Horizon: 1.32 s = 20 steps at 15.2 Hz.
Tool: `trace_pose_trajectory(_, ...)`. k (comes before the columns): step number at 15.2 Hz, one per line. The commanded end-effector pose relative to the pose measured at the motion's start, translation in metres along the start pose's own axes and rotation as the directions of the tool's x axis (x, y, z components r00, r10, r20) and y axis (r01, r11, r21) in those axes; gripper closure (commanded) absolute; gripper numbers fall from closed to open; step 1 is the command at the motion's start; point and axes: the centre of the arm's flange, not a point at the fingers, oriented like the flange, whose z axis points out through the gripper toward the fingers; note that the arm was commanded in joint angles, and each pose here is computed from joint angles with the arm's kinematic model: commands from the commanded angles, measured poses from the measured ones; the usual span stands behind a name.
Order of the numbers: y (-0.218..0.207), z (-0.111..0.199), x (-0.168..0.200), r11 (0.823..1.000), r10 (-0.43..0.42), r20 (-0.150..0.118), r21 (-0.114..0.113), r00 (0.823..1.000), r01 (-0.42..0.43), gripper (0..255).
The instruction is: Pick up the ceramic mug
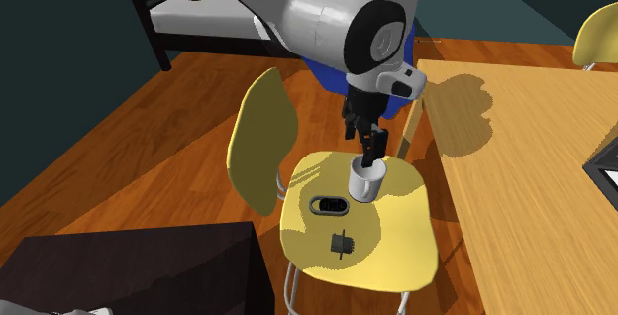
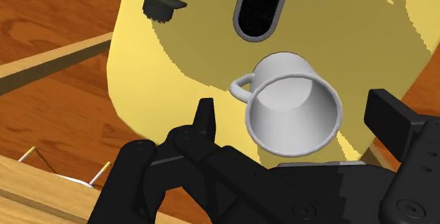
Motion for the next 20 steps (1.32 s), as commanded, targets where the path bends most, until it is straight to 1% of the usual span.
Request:
trace_pose_trajectory(1, -0.019, 0.016, 0.015, 1.000, -0.002, 0.000, -0.003, 1.000, 0.002, 0)
trace_pose_trajectory(6, -0.058, 0.058, 0.051, 1.000, -0.009, 0.000, -0.011, 1.000, 0.009, 0)
trace_pose_trajectory(7, -0.058, 0.058, 0.051, 1.000, -0.009, 0.000, -0.011, 1.000, 0.009, 0)
trace_pose_trajectory(14, -0.060, 0.098, 0.052, 1.000, -0.009, 0.000, -0.011, 1.000, 0.009, 0)
trace_pose_trajectory(16, -0.060, 0.098, 0.052, 1.000, -0.009, 0.000, -0.011, 1.000, 0.009, 0)
trace_pose_trajectory(17, -0.060, 0.097, 0.052, 1.000, -0.009, 0.000, -0.011, 1.000, 0.009, 255)
trace_pose_trajectory(20, -0.060, 0.097, 0.052, 1.000, -0.009, 0.000, -0.011, 1.000, 0.009, 255)
